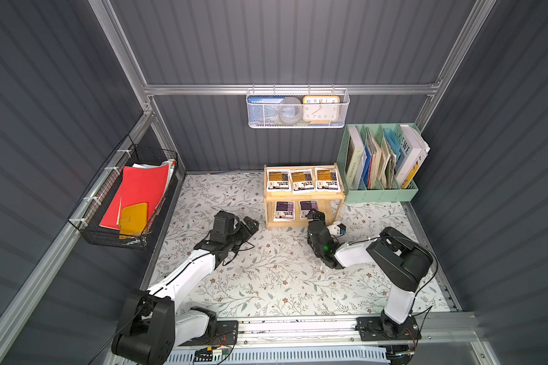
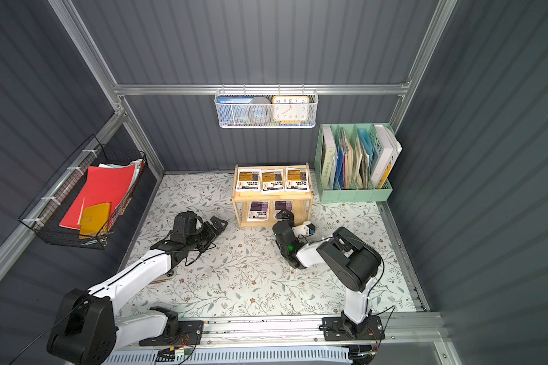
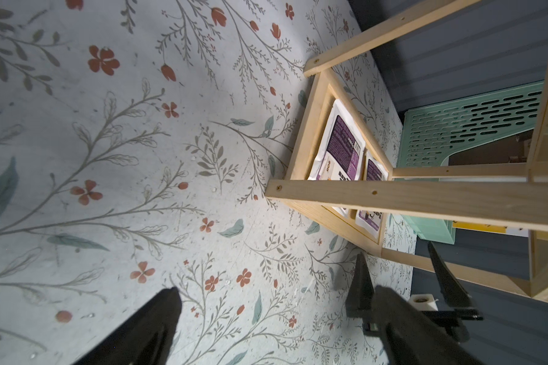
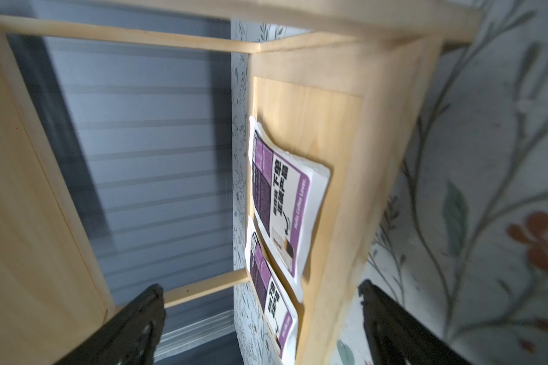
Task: Place the bagged coffee beans on the shelf by color
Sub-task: Place the bagged coffee beans on the shelf, then reset both arms
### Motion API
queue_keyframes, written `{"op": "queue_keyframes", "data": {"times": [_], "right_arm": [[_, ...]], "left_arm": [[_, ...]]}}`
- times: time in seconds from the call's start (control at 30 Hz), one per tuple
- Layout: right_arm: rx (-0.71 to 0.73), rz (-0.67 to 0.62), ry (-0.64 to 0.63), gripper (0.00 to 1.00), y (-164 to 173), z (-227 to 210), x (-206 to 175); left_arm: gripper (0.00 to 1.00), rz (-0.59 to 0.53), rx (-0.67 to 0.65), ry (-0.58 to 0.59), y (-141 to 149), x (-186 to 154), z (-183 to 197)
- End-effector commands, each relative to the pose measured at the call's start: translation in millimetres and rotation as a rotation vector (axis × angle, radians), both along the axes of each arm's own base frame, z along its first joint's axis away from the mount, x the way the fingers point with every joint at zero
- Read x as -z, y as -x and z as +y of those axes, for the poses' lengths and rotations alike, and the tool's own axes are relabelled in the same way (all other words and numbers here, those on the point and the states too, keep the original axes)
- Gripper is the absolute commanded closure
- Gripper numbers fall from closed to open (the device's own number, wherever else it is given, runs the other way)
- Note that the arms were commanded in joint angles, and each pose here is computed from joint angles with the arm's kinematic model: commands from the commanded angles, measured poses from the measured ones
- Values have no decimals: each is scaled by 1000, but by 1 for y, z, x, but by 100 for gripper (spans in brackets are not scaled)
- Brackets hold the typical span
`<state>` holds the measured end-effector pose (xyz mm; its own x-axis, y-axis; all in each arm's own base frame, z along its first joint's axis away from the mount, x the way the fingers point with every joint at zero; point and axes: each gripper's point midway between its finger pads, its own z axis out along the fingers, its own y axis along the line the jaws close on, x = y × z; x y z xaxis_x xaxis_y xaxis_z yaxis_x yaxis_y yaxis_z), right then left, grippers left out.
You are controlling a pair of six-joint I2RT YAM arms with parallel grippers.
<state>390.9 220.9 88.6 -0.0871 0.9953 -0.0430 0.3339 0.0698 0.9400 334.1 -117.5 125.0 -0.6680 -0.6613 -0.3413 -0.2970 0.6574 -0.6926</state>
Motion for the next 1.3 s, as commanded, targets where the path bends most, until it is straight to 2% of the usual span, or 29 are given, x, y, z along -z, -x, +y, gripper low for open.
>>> {"op": "queue_keyframes", "data": {"times": [0.0,0.23,0.37,0.47,0.53,0.67,0.77,0.87,0.93,1.0,1.03,1.13,1.27], "right_arm": [[-83,14,57,1,20,6,-7],[-215,10,121,1,63,-2,-45],[-261,2,231,1,87,-29,-82],[-281,11,346,1,105,-60,-106],[-287,13,431,1,114,-81,-120],[-311,14,670,1,127,-123,-150],[-314,34,875,1,130,-150,-167],[-289,44,1067,1,125,-171,-178],[-225,42,1171,1,119,-186,-186],[-148,28,1252,1,111,-201,-191],[-129,23,1283,1,108,-205,-191],[-58,67,1346,1,100,-228,-182],[-44,119,1287,1,86,-252,-144]], "left_arm": [[0,-36,-29,-49,-1,-22,10],[0,-117,-61,-211,-6,-67,33],[0,-200,-54,-327,-17,-107,43],[0,-298,-74,-451,-31,-143,55],[0,-320,-94,-501,-37,-157,62],[0,-425,-135,-606,-45,-183,73],[0,-570,-136,-683,-44,-200,77],[0,-679,-146,-793,-38,-205,84],[0,-664,-133,-852,-37,-194,87],[0,-622,-180,-901,-38,-182,99],[0,-638,-188,-914,-37,-180,101],[0,-685,-249,-954,-32,-176,111],[0,-659,-326,-986,-38,-156,139]]}}
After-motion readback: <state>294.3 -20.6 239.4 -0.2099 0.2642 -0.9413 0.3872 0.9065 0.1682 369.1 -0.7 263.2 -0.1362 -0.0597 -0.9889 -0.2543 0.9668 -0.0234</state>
